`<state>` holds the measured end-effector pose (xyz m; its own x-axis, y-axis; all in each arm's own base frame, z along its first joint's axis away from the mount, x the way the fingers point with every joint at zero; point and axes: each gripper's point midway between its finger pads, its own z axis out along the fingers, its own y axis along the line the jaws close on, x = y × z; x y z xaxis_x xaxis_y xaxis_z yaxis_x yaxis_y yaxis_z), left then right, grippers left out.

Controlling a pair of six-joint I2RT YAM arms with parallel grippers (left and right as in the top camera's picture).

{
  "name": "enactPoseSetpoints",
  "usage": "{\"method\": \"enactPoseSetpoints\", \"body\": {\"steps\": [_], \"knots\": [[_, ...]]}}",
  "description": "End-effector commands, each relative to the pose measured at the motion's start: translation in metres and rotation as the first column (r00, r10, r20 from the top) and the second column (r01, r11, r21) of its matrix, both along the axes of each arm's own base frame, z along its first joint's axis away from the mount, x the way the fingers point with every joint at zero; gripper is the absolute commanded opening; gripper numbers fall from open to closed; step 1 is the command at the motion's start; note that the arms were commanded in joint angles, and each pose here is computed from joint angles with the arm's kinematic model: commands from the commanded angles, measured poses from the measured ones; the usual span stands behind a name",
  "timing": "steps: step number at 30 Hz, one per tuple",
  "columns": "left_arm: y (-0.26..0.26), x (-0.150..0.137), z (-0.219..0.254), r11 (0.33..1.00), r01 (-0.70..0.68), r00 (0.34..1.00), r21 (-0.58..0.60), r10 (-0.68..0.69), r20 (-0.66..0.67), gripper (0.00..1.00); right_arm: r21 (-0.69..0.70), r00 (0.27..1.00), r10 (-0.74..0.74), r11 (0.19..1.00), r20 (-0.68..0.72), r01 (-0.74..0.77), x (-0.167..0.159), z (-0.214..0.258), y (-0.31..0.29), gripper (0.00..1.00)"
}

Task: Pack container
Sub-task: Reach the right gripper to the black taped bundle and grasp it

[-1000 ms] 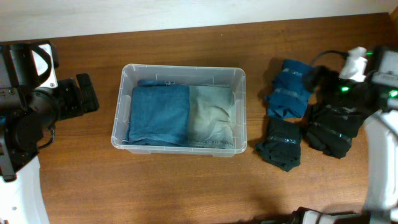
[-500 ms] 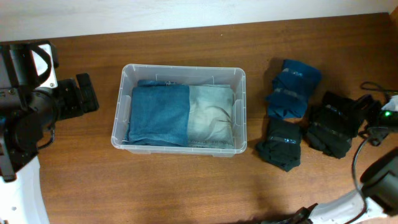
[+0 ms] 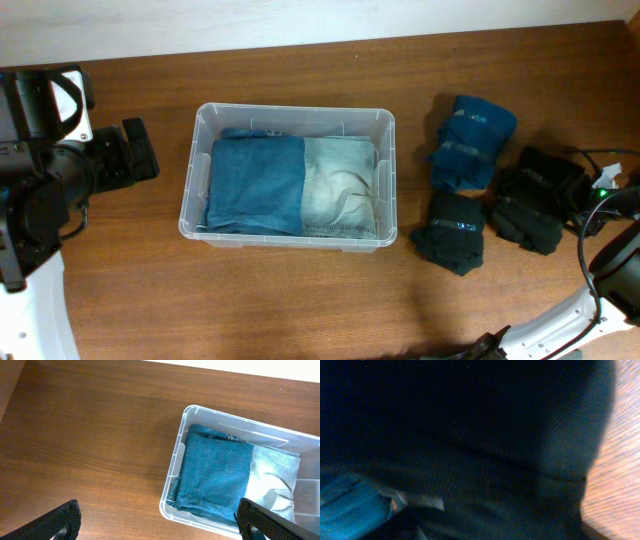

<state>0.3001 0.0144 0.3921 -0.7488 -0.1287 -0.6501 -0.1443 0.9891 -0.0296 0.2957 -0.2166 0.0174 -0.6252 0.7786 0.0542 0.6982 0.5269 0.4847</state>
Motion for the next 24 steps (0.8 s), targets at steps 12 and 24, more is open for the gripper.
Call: {"method": "enactPoseSetpoints", "body": {"steps": [12,24], "knots": [[0.003,-0.003,0.006,1.0,-0.011,1.0,0.01,0.011,0.021,0.99,0.022,0.919,0.069,0.996,0.388,-0.084,0.028,0.141,0.055,0.09],[0.003,-0.003,0.006,1.0,-0.011,1.0,0.01,0.011,0.021,1.0,-0.302,0.505,0.539,0.825,0.674,-0.477,0.017,0.303,0.266,0.06]]}}
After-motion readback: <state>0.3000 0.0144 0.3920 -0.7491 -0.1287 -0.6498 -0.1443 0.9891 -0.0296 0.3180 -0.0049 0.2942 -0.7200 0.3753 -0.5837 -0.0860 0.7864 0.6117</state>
